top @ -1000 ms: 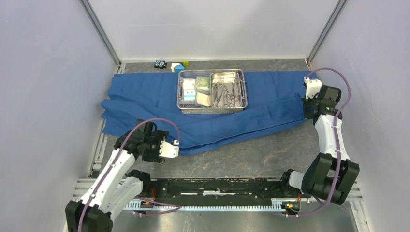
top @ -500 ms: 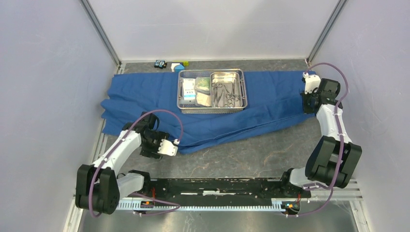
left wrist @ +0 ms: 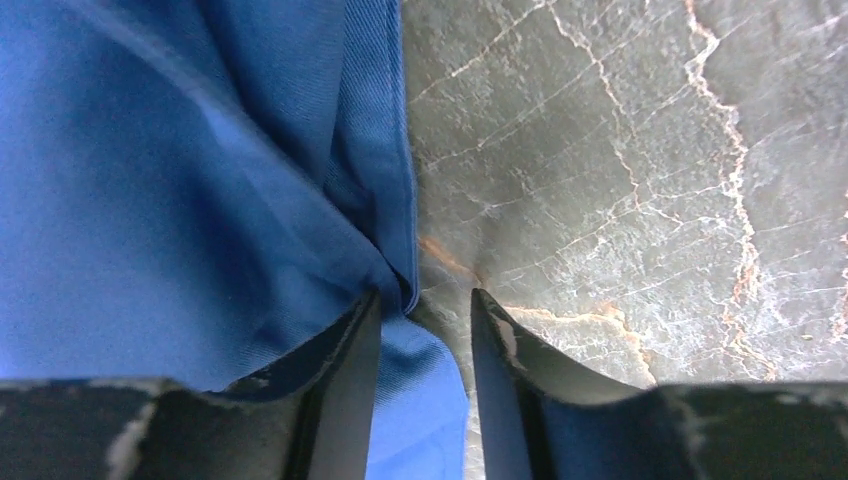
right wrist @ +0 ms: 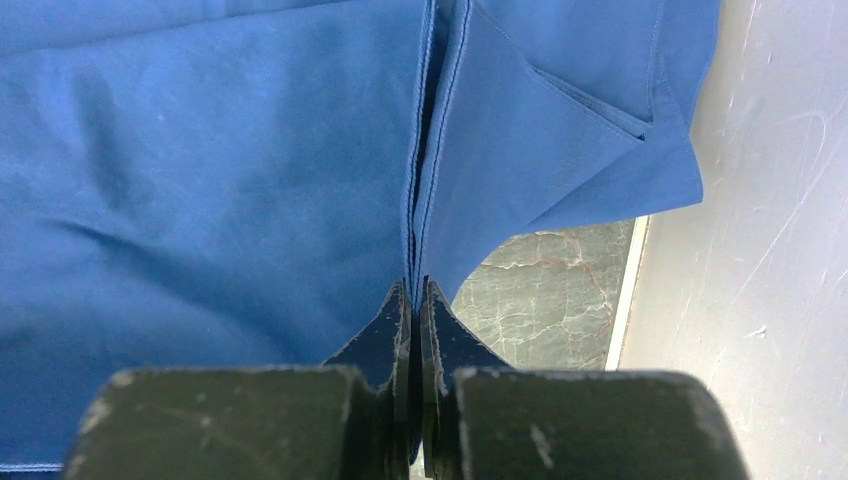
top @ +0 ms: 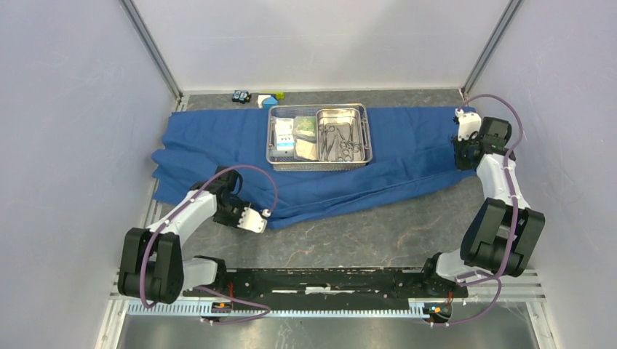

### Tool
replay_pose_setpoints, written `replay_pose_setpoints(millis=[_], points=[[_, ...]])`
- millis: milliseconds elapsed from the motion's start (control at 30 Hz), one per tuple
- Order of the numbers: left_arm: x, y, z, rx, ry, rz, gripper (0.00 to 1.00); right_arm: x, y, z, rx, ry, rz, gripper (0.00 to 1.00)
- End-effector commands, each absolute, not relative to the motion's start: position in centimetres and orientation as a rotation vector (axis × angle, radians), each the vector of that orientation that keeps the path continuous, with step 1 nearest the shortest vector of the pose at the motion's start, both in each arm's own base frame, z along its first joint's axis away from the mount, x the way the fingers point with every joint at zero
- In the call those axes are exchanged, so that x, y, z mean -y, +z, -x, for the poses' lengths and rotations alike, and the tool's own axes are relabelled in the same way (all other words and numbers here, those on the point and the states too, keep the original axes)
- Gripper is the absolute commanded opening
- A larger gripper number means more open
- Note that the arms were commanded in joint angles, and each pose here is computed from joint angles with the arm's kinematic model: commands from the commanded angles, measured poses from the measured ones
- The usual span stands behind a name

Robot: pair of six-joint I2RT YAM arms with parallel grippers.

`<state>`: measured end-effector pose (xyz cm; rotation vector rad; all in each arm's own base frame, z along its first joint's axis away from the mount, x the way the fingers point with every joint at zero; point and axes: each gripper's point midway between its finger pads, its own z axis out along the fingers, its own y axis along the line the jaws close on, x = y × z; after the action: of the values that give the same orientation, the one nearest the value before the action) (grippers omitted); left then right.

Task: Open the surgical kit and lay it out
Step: Smooth out the surgical kit at the center of the board.

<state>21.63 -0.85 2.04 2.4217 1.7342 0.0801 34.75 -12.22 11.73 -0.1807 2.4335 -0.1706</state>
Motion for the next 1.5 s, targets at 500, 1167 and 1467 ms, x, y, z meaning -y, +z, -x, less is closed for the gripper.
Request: replay_pose_setpoints(millis=[500,1167,1467], points=[[-0.8,5.0,-18.5,-1.758,0.182,-2.391,0.02,13.8,14.8,-33.7,-2.364,-0.263,0.215,0.00],[-2.6,6.8,-6.7,-1.701,0.098,-2.524,0.02,14.5,14.0,-21.1,-2.478,-0.655,0.303,0.00],[-3.5,7.8,-5.8,-1.678,0.155,-2.574,0.02,14.9,13.5,-17.8,-2.546,-0.757,0.343,0.00]])
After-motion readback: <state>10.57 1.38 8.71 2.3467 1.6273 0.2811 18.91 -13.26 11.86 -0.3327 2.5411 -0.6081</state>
